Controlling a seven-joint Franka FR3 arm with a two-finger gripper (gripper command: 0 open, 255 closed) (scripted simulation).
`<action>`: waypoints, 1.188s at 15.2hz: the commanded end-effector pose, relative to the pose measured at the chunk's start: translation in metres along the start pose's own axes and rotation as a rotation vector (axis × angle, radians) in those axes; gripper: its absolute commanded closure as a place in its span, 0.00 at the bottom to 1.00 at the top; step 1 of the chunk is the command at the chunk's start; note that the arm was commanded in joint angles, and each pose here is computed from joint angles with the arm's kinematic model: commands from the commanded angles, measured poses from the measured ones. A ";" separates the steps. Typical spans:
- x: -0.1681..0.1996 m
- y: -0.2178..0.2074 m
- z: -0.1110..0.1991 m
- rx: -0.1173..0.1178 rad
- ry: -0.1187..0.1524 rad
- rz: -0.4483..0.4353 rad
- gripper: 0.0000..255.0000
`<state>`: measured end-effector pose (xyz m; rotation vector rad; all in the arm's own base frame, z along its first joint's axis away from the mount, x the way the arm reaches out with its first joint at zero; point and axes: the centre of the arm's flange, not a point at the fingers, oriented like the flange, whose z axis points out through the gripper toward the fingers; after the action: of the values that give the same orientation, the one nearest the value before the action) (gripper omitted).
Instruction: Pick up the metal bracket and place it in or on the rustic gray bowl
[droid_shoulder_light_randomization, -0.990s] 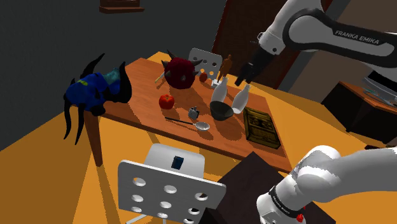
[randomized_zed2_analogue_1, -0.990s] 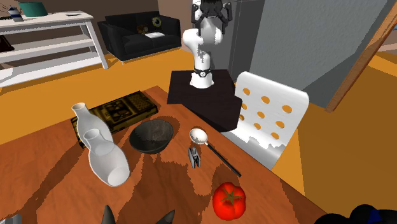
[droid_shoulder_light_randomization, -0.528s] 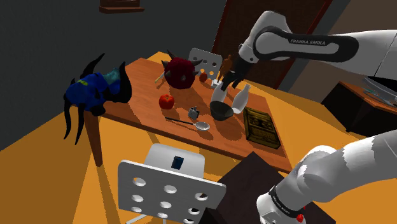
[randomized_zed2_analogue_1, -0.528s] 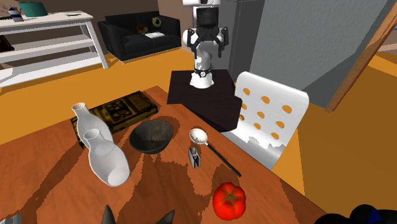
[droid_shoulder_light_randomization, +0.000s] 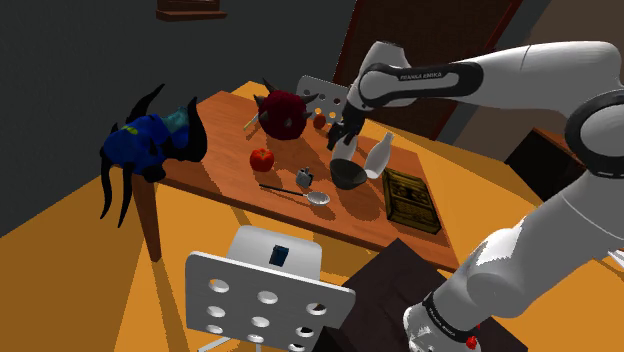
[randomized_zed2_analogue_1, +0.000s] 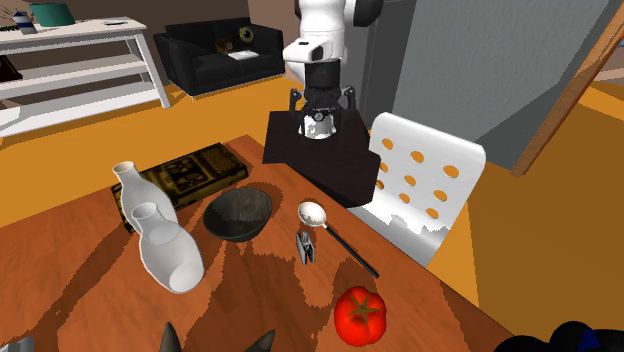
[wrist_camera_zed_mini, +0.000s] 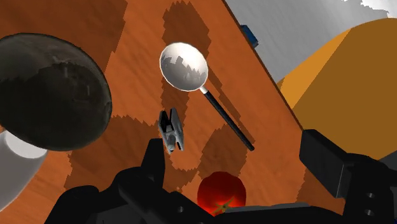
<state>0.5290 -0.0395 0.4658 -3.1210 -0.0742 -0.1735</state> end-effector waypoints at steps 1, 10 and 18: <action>0.016 0.006 0.021 -0.003 -0.012 -0.005 0.00; 0.089 0.029 0.117 -0.015 -0.063 -0.027 0.00; 0.150 0.048 0.206 -0.025 -0.108 -0.047 0.00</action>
<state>0.6945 -0.0758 0.2885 -3.1518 -0.1435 -0.0146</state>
